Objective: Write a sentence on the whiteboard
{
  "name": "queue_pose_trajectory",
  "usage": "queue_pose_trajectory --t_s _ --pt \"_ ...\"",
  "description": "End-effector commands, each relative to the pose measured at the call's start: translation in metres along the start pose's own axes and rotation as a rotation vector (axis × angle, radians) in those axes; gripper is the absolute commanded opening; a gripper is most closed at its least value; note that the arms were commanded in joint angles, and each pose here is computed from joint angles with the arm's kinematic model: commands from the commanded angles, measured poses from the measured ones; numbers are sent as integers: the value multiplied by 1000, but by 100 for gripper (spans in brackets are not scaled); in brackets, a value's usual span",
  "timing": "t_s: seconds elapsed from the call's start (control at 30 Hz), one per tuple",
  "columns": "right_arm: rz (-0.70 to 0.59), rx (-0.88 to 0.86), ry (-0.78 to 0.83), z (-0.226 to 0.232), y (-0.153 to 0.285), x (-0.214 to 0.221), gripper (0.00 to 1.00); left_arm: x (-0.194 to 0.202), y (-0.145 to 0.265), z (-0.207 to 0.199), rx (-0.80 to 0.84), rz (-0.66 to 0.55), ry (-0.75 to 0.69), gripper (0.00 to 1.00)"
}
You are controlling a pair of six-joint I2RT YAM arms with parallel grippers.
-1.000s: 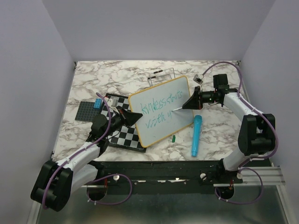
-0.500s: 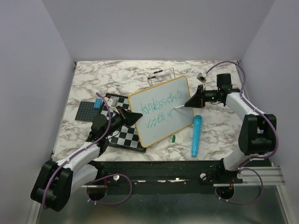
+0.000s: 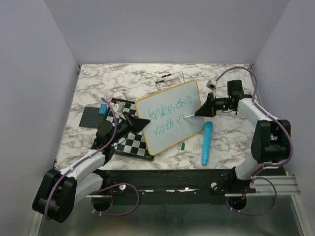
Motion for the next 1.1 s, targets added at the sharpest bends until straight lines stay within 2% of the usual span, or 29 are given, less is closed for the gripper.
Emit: queue_pose_trajectory --t_s 0.0,0.73,1.07 --pt "33 -17 -8 2 -8 12 1 -17 -4 -24 99 -38 -78 0" --pt "-18 -1 25 -1 -13 -29 1 -16 -3 -22 95 -34 -75 0" --pt "-58 8 25 -1 6 -30 1 -16 -3 -22 92 -31 -81 0"
Point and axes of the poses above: each gripper's point midway between its finger pads, its own y axis back along the fingers, its own z axis along the line the jaws close on, x = y × z, the point moved 1 cm from there along y, back along the fingers, and after that the axes turned 4 degrees about y, right-handed, at the moved point
